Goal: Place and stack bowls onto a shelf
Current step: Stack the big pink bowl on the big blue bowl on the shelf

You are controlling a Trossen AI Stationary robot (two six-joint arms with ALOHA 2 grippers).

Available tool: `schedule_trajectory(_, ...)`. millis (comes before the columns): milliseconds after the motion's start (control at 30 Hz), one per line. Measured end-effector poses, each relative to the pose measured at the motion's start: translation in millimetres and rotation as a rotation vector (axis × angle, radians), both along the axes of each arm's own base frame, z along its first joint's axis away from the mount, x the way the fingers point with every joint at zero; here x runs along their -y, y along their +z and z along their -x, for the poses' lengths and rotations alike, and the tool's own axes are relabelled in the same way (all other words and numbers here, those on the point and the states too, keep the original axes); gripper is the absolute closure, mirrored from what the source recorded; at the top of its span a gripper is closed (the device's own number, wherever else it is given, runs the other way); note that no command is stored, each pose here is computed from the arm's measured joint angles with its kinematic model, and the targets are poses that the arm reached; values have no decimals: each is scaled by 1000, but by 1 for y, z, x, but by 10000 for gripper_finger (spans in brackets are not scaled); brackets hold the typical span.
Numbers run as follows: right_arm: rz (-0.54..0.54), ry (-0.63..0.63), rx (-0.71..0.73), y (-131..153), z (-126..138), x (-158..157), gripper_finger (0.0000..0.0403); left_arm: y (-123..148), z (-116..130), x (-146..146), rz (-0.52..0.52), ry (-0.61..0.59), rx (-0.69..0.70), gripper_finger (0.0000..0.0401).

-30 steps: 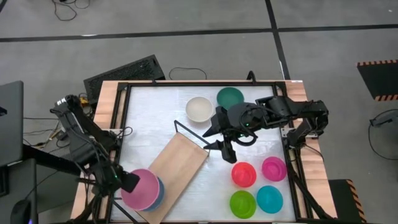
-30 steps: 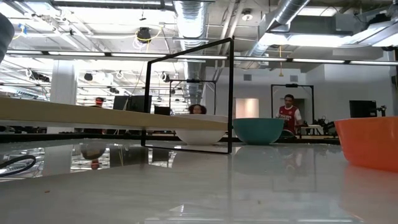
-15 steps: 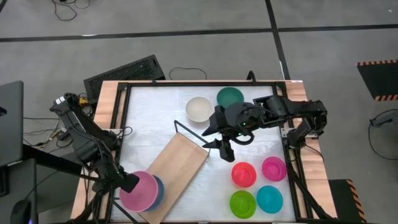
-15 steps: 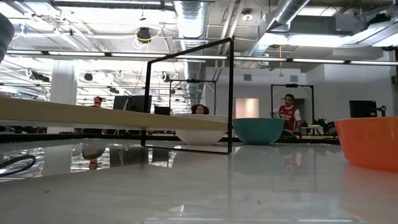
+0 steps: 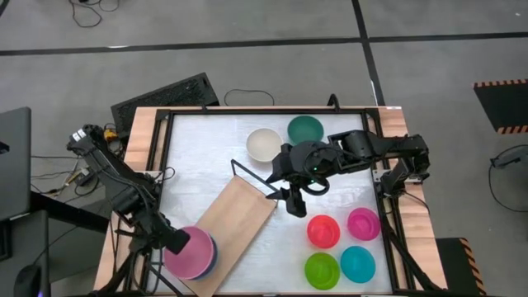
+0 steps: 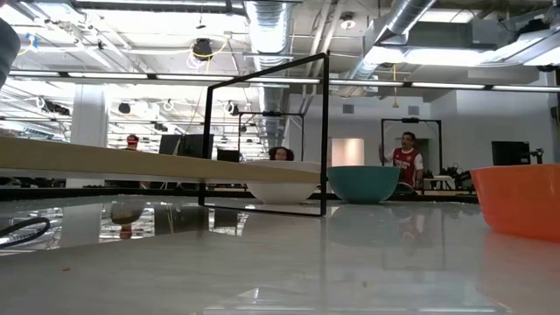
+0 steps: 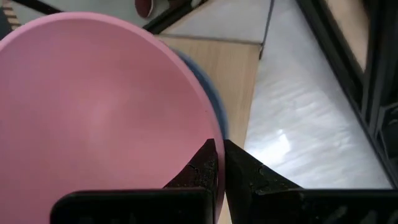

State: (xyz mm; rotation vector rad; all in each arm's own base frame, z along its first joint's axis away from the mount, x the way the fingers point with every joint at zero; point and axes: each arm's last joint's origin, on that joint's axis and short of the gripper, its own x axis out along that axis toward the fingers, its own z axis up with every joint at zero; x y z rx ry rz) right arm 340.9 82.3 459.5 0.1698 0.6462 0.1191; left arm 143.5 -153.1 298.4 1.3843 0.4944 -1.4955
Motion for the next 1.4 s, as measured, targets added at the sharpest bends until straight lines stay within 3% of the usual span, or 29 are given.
schedule_trajectory(633, -1, 1, 0, 0, 0, 0, 178, -2, -4, 0, -22, -22, 19, 398)
schedule_trajectory(1100, 0, 6, -1, 0, 0, 0, 178, -2, -7, -2, -32, 29, 24, 262)
schedule_trajectory(1267, 0, 5, -1, 0, 0, 0, 178, 1, -11, -5, -122, 187, 118, 239)
schedule_trajectory(1400, 0, 5, -1, 0, 0, 0, 178, 11, -12, -6, -128, 266, 154, 237)
